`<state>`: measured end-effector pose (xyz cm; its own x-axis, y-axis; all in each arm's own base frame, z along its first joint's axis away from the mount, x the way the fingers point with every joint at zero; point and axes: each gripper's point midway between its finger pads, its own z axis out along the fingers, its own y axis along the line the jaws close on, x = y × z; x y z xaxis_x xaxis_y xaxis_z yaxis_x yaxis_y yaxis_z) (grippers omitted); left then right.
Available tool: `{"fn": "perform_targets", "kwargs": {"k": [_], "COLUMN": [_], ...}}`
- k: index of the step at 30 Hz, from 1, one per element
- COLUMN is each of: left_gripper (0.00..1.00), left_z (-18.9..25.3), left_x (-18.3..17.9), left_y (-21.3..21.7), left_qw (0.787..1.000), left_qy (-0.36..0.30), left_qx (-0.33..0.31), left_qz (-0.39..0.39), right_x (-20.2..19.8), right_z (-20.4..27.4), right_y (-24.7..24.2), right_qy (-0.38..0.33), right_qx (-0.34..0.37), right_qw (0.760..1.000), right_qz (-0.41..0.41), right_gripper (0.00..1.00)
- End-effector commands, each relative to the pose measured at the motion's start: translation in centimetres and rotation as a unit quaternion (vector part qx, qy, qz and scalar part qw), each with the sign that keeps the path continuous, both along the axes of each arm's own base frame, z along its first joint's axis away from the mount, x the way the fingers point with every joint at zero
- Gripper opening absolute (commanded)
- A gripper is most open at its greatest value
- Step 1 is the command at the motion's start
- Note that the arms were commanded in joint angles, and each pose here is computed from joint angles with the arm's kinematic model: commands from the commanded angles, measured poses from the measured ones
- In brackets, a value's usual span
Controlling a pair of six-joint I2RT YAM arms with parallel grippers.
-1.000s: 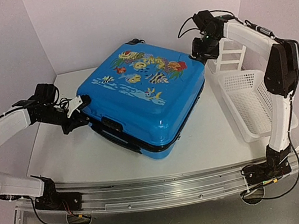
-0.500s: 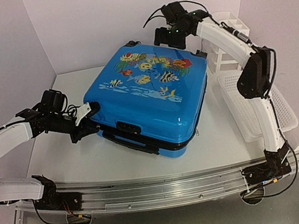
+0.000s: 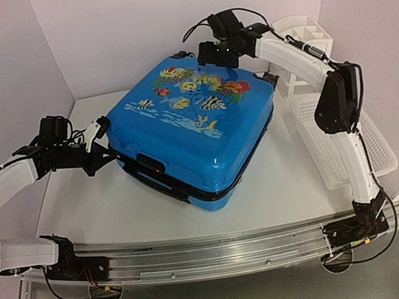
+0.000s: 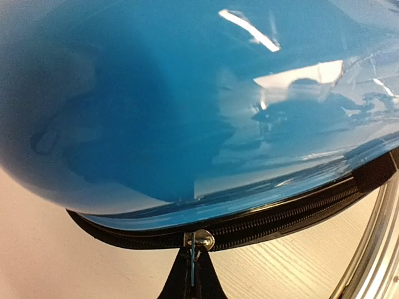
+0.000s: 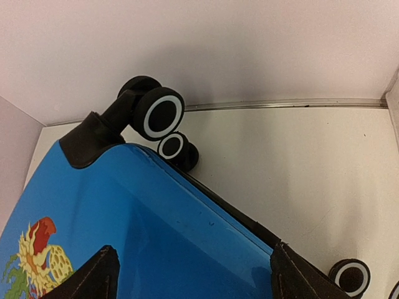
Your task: Open, take out, and arrange the luggage
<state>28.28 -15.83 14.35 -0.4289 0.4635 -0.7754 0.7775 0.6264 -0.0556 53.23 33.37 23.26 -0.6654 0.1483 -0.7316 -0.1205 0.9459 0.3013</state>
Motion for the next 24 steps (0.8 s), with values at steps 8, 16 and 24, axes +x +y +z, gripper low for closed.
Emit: {"fn": "perform_targets", "kwargs": {"k": [8,16,24], "left_gripper": [0.0,0.0,0.0], "left_z": [3.9,2.2,1.7], "left_x": [2.7,2.3,2.7], "left_y": [-0.3,0.8,2.8], "left_qw": [0.994,0.987,0.989], "left_qy": [-0.109,-0.126,-0.093], "left_qx": [-0.016,0.027,0.017], "left_qz": [-0.024,-0.1,-0.111], "right_x": [-7.8,-16.3,-22.9], "right_z": [4.8,7.5,7.0], "right_y": [3.0,12.4,17.4], "right_qy": [-0.026,-0.079,-0.152], "right_qx": [-0.073,-0.052,-0.033], "right_qw": [0.994,0.95,0.895], "right_qz": [0.073,0.298,0.417], "right_gripper": [0.77,0.75,0.74]}}
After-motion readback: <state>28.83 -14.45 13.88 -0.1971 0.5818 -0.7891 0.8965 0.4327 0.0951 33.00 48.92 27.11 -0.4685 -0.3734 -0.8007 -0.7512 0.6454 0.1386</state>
